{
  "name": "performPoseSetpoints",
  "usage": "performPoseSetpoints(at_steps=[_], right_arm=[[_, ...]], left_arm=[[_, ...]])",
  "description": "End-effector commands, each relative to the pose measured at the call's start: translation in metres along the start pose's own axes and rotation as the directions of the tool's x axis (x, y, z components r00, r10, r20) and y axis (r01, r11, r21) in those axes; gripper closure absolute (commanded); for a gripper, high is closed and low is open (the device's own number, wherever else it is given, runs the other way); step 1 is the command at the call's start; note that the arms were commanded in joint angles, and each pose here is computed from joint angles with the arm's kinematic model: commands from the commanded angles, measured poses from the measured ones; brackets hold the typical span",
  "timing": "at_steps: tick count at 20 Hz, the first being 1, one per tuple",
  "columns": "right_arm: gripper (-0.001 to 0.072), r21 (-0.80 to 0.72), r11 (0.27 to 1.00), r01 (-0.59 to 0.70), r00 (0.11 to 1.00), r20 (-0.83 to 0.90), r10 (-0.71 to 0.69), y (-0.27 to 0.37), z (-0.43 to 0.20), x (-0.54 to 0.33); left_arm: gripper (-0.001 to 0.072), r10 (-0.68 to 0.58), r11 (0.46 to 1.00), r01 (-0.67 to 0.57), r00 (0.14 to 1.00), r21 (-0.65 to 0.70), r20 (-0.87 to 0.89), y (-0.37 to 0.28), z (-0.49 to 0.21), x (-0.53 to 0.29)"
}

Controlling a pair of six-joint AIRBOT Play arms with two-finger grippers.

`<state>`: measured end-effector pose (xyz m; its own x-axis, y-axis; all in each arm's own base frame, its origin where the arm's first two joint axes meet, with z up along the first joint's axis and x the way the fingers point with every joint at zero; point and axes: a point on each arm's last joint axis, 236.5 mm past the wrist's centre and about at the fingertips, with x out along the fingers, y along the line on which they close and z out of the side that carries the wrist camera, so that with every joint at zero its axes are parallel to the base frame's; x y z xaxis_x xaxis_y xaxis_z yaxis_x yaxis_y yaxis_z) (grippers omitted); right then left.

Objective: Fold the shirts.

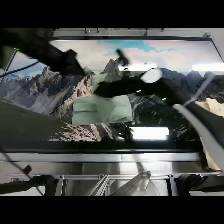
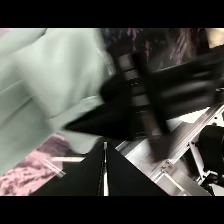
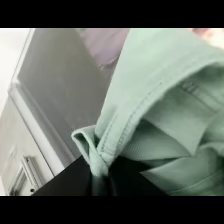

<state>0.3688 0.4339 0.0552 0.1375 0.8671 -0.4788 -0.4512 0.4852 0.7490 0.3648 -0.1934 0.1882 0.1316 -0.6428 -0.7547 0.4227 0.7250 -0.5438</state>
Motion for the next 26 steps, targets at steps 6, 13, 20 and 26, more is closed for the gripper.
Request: performPoseSetpoints(at_steps=[6,13,20,26], right_arm=[[0.0401,0.090,0.993,-0.071,0.972,-0.216,0.089,0.016,-0.048,0.073],[0.0401,0.080,0.941,0.328,0.939,-0.141,-0.315,-0.069,0.032,-0.143],[0.0061,0.241,0.817,0.523,0.846,-0.265,-0.463,-0.202,-0.041,-0.158],[0.0062,0.379,0.900,0.216,0.964,-0.229,-0.135,-0.191,-0.051,-0.074]], left_arm=[[0.0686,0.119,0.989,-0.097,0.970,-0.111,0.211,0.006,-0.068,-0.085],[0.0685,0.156,0.987,-0.138,0.946,-0.085,0.284,-0.006,-0.095,-0.100],[0.0685,0.157,0.986,-0.132,0.944,-0.103,0.291,-0.002,-0.115,-0.085],[0.0685,0.155,0.985,-0.129,0.949,-0.113,0.274,-0.002,-0.130,-0.076]])
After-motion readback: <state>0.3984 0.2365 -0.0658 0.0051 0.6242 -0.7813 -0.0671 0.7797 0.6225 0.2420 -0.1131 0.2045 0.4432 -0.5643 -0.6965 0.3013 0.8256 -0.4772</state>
